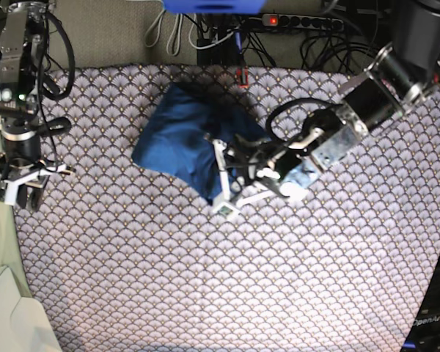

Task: Fold the T-shirt properly
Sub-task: 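Fold the held edge over the bundle with the left gripper, then release the bundle and withdraw the left gripper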

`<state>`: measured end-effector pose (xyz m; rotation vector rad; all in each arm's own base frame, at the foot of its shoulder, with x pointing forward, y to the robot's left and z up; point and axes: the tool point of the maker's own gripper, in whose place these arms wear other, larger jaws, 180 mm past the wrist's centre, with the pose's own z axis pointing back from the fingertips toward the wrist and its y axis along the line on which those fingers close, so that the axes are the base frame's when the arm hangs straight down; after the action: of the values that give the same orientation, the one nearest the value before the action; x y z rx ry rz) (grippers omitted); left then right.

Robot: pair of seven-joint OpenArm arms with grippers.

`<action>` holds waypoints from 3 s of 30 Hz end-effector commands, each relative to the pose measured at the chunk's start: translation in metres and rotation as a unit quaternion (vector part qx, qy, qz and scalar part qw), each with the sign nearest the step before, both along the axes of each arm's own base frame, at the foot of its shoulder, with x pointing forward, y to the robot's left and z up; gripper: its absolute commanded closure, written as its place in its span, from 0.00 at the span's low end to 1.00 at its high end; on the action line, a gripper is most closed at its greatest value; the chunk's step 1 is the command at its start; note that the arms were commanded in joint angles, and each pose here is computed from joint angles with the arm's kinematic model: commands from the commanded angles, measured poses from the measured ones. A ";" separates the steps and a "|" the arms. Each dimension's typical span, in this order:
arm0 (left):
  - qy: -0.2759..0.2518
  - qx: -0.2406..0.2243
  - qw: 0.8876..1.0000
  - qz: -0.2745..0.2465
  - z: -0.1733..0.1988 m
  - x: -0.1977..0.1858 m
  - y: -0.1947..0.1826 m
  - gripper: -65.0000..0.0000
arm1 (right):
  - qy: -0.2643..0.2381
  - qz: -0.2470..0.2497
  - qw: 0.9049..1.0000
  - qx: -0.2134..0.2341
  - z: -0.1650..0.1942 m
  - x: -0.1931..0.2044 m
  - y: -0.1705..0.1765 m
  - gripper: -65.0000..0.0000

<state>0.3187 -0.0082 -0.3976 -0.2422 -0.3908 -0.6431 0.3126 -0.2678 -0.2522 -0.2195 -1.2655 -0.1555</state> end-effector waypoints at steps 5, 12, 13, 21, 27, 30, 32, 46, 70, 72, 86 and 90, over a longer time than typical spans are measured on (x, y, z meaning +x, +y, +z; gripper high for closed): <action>-0.083 0.039 0.995 -0.031 0.013 0.020 -0.015 0.88 | -0.036 -0.028 0.999 -0.024 0.025 -0.002 -0.025 0.75; -0.140 0.093 0.983 -0.071 0.007 0.028 -0.034 0.88 | -0.038 -0.056 0.997 -0.040 0.032 -0.012 -0.050 0.75; -0.147 0.095 0.982 -0.072 0.008 0.030 -0.037 0.88 | -0.039 -0.055 0.997 -0.044 0.033 -0.013 -0.053 0.75; -0.200 0.106 0.951 -0.211 0.027 0.041 -0.060 0.88 | -0.035 -0.076 0.994 -0.067 0.040 -0.033 -0.085 0.75; -0.226 0.108 0.935 -0.252 0.026 0.044 -0.081 0.88 | -0.025 -0.102 0.992 -0.069 0.036 -0.051 -0.101 0.75; -0.221 0.125 0.927 -0.276 0.015 0.043 -0.089 0.88 | -0.017 -0.102 0.992 -0.070 0.032 -0.055 -0.101 0.75; -0.223 0.139 0.921 -0.288 0.011 0.044 -0.093 0.88 | -0.012 -0.103 0.992 -0.070 0.029 -0.057 -0.101 0.75; -0.265 0.149 0.871 -0.386 0.021 0.034 -0.127 0.88 | -0.008 -0.132 0.989 -0.071 0.028 -0.073 -0.116 0.75; -0.279 0.171 0.851 -0.410 0.023 0.034 -0.129 0.87 | -0.001 -0.105 0.992 -0.074 0.025 -0.069 -0.108 0.75; -0.280 0.172 0.851 -0.410 0.024 0.035 -0.129 0.87 | -0.001 -0.105 0.992 -0.074 0.025 -0.069 -0.108 0.75; -0.286 0.197 0.855 -0.386 0.042 0.054 -0.118 0.13 | 0.000 -0.102 0.992 -0.073 0.024 -0.068 -0.106 0.75; -0.318 0.168 0.861 -0.359 0.074 0.065 -0.126 0.12 | 0.001 -0.102 0.992 -0.072 0.023 -0.068 -0.106 0.75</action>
<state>0.3700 -0.1247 -0.3484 0.1726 -0.7501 -1.5408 0.2405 -0.3723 -0.2445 -0.4503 -1.2058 -0.2692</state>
